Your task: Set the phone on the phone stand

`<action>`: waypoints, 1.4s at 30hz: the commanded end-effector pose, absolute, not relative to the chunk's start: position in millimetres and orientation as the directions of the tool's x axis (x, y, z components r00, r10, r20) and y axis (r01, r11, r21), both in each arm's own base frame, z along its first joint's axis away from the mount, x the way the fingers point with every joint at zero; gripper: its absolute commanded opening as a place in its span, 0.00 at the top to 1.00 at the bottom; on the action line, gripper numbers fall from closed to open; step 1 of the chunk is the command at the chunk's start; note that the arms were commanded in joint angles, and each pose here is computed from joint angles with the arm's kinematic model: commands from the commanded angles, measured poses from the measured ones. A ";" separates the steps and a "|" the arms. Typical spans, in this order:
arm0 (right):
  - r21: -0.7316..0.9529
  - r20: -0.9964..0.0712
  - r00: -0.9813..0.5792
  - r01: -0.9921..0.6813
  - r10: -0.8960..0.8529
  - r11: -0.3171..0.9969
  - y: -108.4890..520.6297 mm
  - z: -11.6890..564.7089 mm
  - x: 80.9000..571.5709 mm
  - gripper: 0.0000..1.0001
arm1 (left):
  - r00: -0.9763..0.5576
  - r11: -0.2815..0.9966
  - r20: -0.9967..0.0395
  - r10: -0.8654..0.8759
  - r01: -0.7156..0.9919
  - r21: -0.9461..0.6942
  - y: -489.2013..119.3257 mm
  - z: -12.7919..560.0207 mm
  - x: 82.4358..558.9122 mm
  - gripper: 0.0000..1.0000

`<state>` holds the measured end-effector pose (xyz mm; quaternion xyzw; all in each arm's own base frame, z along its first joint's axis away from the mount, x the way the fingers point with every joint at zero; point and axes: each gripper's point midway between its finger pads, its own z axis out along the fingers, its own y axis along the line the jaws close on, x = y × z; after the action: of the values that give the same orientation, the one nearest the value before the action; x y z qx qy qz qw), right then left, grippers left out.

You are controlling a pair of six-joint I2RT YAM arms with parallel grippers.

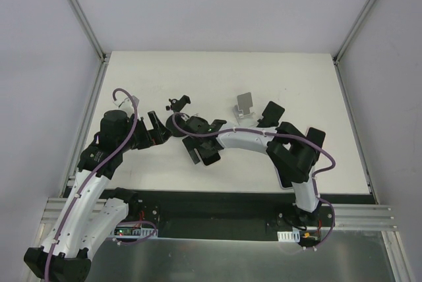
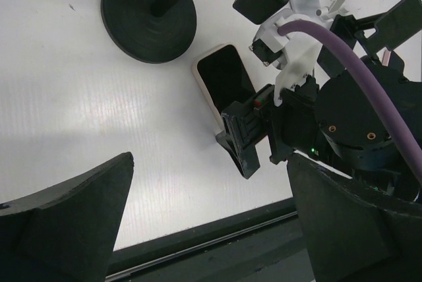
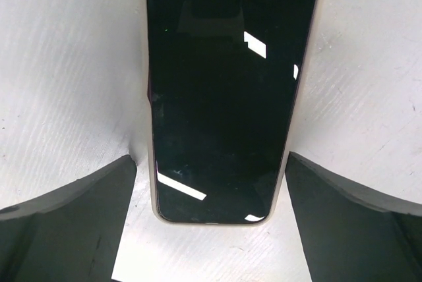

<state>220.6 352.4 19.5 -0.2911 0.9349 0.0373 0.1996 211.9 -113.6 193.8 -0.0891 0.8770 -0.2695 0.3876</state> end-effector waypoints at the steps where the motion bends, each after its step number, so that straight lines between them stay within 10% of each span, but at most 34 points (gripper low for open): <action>1: -0.039 -0.336 -0.808 -0.501 -0.484 0.865 340.9 16.3 213.0 0.02 | -0.678 0.825 -0.633 -0.374 0.069 -0.561 -116.1 204.3 211.0 0.01; 12: -0.053 -0.347 -0.818 -0.471 -0.458 0.881 317.9 15.4 189.1 0.60 | -0.733 0.809 -0.567 -0.375 0.040 -0.586 -122.7 188.1 206.2 0.02; 26: 0.119 -0.610 -0.733 -0.461 -0.302 0.879 340.8 40.2 167.2 0.89 | -0.889 0.619 -0.234 -0.394 -0.068 -0.783 -169.1 130.1 183.1 0.15; 42: 0.179 -0.783 -0.582 -0.548 -0.219 0.817 339.7 70.3 167.1 0.99 | -0.917 0.593 -0.175 -0.358 -0.078 -0.801 -212.5 100.8 190.2 0.18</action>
<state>153.5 315.5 32.0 -0.2456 0.8939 0.1513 0.3431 180.4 -203.8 100.8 -0.1177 0.8850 -0.4241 0.1517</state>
